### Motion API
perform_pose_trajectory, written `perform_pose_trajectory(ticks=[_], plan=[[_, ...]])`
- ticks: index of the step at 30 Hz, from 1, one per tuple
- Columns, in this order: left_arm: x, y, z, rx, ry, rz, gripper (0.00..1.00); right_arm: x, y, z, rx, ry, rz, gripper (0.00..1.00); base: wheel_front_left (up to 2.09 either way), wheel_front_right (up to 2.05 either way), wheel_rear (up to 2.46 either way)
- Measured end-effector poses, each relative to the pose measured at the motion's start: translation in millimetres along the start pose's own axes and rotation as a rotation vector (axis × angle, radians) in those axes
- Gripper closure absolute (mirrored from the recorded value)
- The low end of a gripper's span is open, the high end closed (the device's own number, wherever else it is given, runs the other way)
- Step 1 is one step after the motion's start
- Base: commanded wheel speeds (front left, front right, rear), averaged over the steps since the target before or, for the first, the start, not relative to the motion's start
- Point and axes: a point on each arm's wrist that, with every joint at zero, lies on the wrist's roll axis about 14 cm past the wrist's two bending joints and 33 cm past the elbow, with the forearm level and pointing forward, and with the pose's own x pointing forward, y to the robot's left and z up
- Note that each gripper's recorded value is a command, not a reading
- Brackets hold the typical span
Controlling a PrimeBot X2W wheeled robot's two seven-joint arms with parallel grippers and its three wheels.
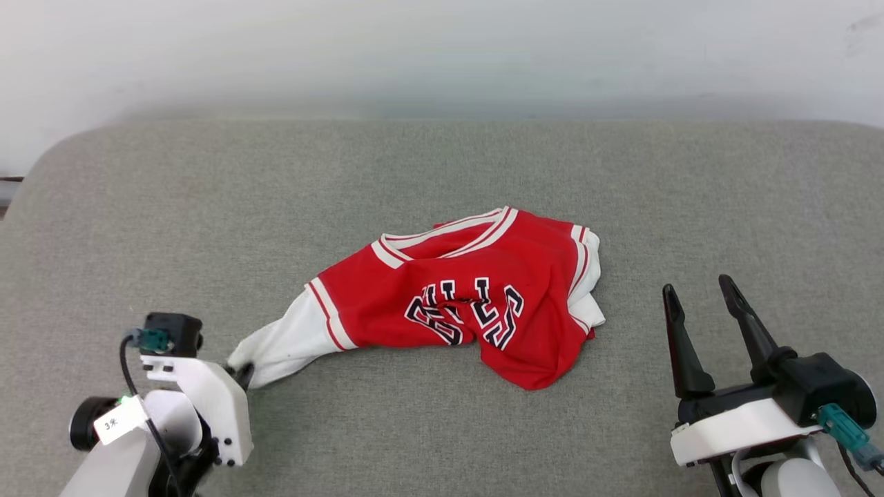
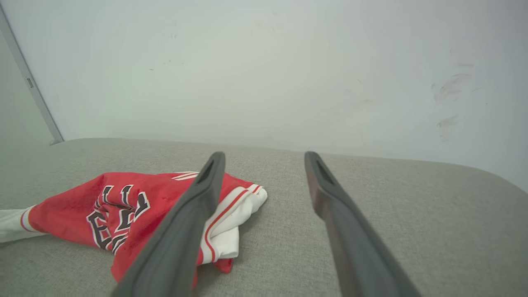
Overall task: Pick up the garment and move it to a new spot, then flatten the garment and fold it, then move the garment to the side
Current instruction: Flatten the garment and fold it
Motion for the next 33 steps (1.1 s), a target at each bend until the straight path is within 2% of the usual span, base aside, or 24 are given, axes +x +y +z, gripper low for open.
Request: perform_pose_trajectory(ticks=[1, 2, 5, 6, 9, 14, 21, 28, 33], plan=[[0.0, 0.0, 0.0, 0.0, 0.0, 0.0, 0.0, 0.0, 0.0, 0.0, 0.0, 0.0, 0.0, 0.0, 0.0, 0.0, 0.0], [-5.8, -2.7, 22.3, 0.016, -0.122, 0.001, 0.0, -1.6, 0.6, 2.7, -0.001, -0.006, 0.001, 0.0, 0.0, 0.0, 0.0], [-19.8, -8.0, 55.8, 0.057, -0.322, 0.0, 0.0, -4.6, 1.9, 5.5, -0.002, -0.012, 0.003, 0.0, 0.0, 0.0, 0.0], [-19.8, -8.0, 55.8, 0.057, -0.322, 0.0, 0.0, -4.6, 1.9, 5.5, -0.002, -0.012, 0.003, 0.0, 0.0, 0.0, 0.0], [-39.6, -15.6, 86.7, 0.109, -0.528, -0.006, 0.0, -6.5, 3.8, 8.0, -0.005, -0.017, 0.008, 0.0, 0.0, 0.0, 0.0], [-73.6, -35.1, 117.9, 0.119, -0.808, -0.025, 0.0, -8.4, 4.6, 10.9, -0.008, -0.024, 0.01, 0.0, 0.0, 0.0, 0.0], [-108.8, -61.0, 127.8, 0.069, -0.967, -0.012, 0.0, -11.9, 3.0, 9.3, -0.008, -0.018, 0.004, 0.0, 0.0, 0.0, 0.0], [-111.2, -66.6, 110.5, 0.056, -0.953, -0.003, 0.0, -9.1, 4.7, 4.0, -0.014, -0.004, 0.011, 0.0, 0.0, 0.0, 0.0], [-110.3, -60.4, 108.0, 0.058, -0.949, 0.018, 0.0, -3.9, 36.6, -8.8, -0.02, 0.067, 0.112, 0.0, 0.0, 0.0, 0.0]])
